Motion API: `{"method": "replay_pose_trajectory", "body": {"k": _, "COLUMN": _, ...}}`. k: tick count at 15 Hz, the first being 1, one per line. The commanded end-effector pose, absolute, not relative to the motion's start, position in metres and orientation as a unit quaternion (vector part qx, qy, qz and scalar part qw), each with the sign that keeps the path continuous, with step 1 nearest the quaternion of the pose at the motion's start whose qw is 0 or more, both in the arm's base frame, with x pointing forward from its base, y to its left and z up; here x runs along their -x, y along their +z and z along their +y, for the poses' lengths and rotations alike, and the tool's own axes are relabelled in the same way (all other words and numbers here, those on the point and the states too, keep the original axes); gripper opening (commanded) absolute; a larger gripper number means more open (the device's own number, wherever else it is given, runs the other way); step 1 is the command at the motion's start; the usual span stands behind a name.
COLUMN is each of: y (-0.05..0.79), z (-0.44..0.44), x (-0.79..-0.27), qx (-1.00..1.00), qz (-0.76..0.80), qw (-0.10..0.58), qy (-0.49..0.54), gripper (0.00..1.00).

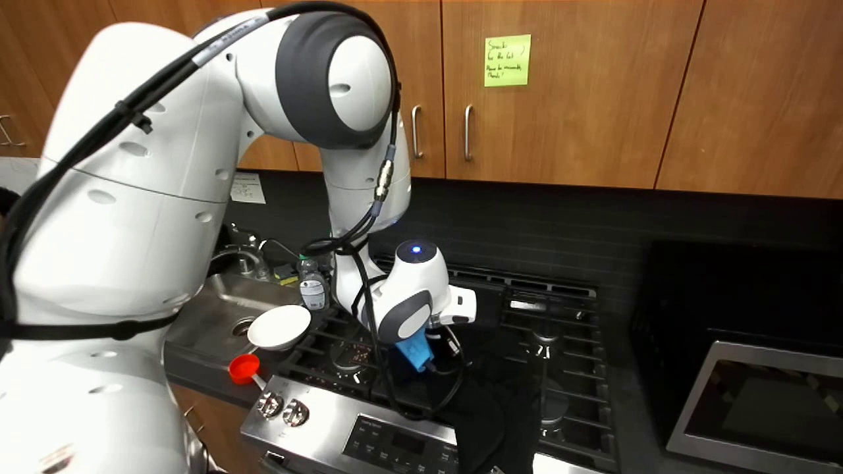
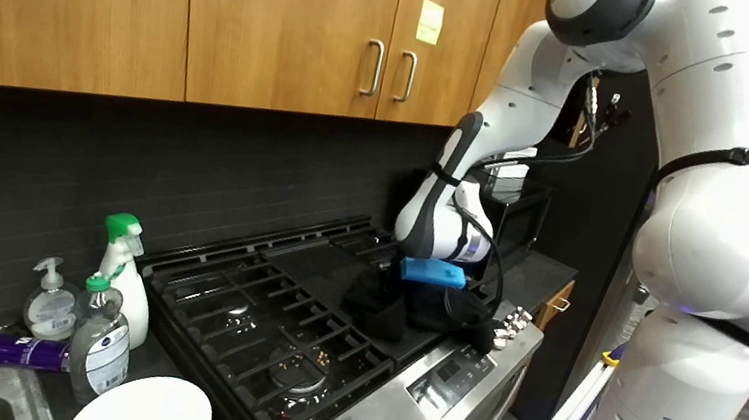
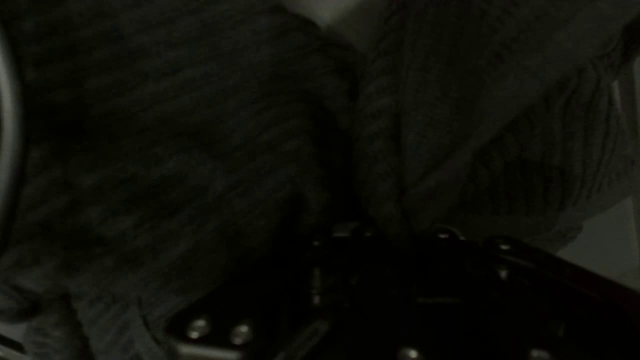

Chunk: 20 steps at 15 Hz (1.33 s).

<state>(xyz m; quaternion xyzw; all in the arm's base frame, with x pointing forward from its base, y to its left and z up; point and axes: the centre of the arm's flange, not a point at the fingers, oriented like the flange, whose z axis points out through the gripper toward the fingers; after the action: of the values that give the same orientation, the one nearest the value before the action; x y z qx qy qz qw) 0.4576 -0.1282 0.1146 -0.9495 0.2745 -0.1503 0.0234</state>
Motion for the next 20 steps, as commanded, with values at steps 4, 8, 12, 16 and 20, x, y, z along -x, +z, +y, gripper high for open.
{"method": "replay_pose_trajectory", "body": {"k": 4, "y": 0.097, "z": -0.132, "x": -0.369, "qx": 0.945, "qz": 0.316, "qw": 0.012, "qy": -0.08, "gripper": 0.04}}
{"method": "replay_pose_trajectory", "body": {"k": 8, "y": 0.105, "z": -0.136, "x": -0.416, "qx": 0.955, "qz": 0.277, "qw": 0.006, "qy": -0.11, "gripper": 0.04}}
{"method": "replay_pose_trajectory", "body": {"k": 12, "y": 0.109, "z": -0.118, "x": -0.49, "qx": 0.975, "qz": 0.189, "qw": -0.001, "qy": -0.118, "gripper": 0.04}}
{"method": "replay_pose_trajectory", "body": {"k": 16, "y": 0.114, "z": -0.096, "x": -0.554, "qx": 0.986, "qz": 0.118, "qw": -0.003, "qy": -0.114, "gripper": 0.04}}
{"method": "replay_pose_trajectory", "body": {"k": 20, "y": 0.115, "z": -0.077, "x": -0.6, "qx": 0.992, "qz": 0.063, "qw": -0.009, "qy": -0.106, "gripper": 0.04}}
